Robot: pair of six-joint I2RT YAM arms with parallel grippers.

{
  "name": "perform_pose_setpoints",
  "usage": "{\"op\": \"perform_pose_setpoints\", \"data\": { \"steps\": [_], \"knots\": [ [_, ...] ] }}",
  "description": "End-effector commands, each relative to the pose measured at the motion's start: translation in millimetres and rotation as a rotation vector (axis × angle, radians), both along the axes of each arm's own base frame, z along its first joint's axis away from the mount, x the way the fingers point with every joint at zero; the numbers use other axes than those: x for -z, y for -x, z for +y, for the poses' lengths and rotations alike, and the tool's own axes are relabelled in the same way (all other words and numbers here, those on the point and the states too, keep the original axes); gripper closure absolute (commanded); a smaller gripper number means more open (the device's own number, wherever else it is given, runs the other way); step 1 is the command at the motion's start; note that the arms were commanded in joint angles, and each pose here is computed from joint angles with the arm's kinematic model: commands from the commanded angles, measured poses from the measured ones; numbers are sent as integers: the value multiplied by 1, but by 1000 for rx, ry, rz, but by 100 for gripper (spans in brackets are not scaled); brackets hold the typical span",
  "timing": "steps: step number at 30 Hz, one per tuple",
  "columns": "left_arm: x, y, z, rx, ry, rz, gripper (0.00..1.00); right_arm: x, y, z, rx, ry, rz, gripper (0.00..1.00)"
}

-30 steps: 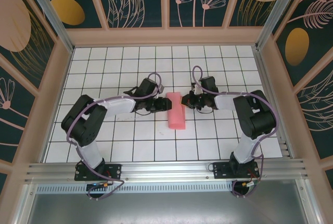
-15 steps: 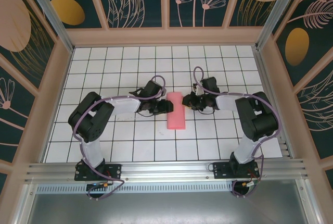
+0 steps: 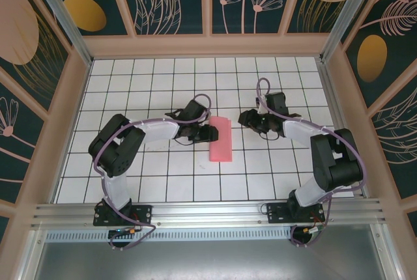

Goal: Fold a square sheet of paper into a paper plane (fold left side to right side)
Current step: First fold in half a square sheet of paper at the center of the table.

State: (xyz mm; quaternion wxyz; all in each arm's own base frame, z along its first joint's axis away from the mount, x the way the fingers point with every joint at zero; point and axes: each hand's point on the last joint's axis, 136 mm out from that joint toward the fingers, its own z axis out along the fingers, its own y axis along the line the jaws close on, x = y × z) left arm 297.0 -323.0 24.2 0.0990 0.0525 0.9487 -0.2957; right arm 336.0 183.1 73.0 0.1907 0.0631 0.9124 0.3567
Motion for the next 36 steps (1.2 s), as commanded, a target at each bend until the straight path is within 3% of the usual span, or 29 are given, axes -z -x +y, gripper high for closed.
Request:
{"op": "perform_pose_setpoints", "data": {
  "steps": [1, 21, 36],
  "knots": [
    [15, 11, -3, 56, -54, 27, 52, 6, 7, -5, -1, 22, 16, 59],
    [25, 12, -10, 89, -109, 40, 46, 7, 9, 1, -18, -2, 35, 59],
    [31, 14, -9, 102, -133, 44, 44, 16, 15, 17, -56, -15, 70, 65]
  ]
}}
